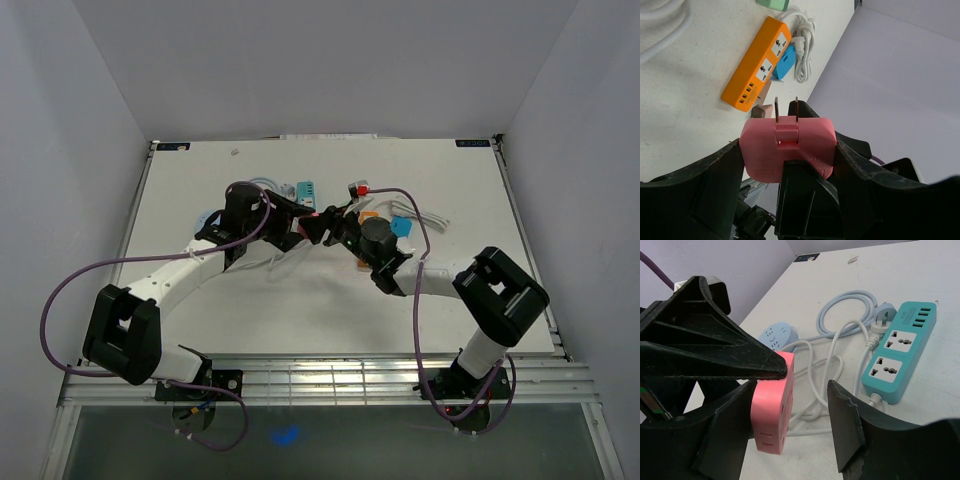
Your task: Insert the plug
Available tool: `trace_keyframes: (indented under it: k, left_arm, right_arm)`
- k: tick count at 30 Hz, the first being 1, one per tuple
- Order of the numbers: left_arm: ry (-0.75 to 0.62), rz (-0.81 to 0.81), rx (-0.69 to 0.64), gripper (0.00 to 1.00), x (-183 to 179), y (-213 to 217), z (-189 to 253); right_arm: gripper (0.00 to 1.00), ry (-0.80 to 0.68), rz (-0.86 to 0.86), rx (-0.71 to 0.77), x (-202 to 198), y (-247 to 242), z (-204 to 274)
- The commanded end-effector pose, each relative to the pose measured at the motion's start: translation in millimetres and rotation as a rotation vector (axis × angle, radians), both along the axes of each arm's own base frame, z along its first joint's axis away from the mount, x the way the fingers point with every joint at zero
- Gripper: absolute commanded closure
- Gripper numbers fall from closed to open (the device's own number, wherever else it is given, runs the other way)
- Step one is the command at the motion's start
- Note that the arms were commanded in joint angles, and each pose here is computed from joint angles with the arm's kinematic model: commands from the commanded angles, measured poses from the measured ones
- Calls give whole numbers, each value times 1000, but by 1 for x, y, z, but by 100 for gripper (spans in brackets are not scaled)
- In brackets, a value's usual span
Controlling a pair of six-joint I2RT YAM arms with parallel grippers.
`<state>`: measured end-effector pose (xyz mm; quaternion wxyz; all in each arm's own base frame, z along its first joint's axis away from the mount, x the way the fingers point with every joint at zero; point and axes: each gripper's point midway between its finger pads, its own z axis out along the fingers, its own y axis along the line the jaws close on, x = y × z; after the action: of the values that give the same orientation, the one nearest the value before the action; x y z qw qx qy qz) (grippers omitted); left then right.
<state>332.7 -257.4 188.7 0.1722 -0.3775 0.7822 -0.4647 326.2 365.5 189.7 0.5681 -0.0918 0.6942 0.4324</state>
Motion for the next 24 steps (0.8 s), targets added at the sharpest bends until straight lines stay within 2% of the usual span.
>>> trace_keyframes:
  k: [1,5,10,12,13,15,16,17,18,19,22,23,24]
  left_arm:
    - [-56,-9,-39,57,-3,-2,20]
    - [-55,-15,-37,57,-4,-3,19]
    - [-63,-11,-31,56,-2,-2,19]
    - [-62,-13,-28,56,-3,-2,18]
    - [-61,-14,-26,56,-3,-2,17]
    - [-57,-14,-24,55,-4,-1,16]
    - [-58,-14,-21,49,-4,-1,15]
    - [-59,-15,-15,44,-5,0,15]
    - [-63,-15,-11,38,-5,1,15]
    - [-71,-7,-6,28,-6,3,17]
    - [-69,11,13,13,-6,7,16]
    - [-56,17,24,2,-7,10,15]
    - [-56,15,33,2,-8,12,15]
  right_arm:
    - [37,-37,-17,18,9,8,16]
    - [40,-36,-24,15,11,9,15]
    - [52,-20,-26,-9,12,14,8]
    - [54,-20,-29,-8,13,13,7]
    - [64,-17,-27,-12,12,14,7]
    - [76,-17,-27,-14,14,15,8]
    - [88,-16,-29,-15,15,15,8]
    - [92,-18,-26,-15,14,16,9]
    - [92,-18,-30,-15,15,15,10]
    - [92,-17,-29,-16,14,15,10]
    - [92,-12,-44,-24,15,12,9]
    - [92,-6,-47,-27,15,11,8]
    - [92,-4,-53,-30,14,9,9]
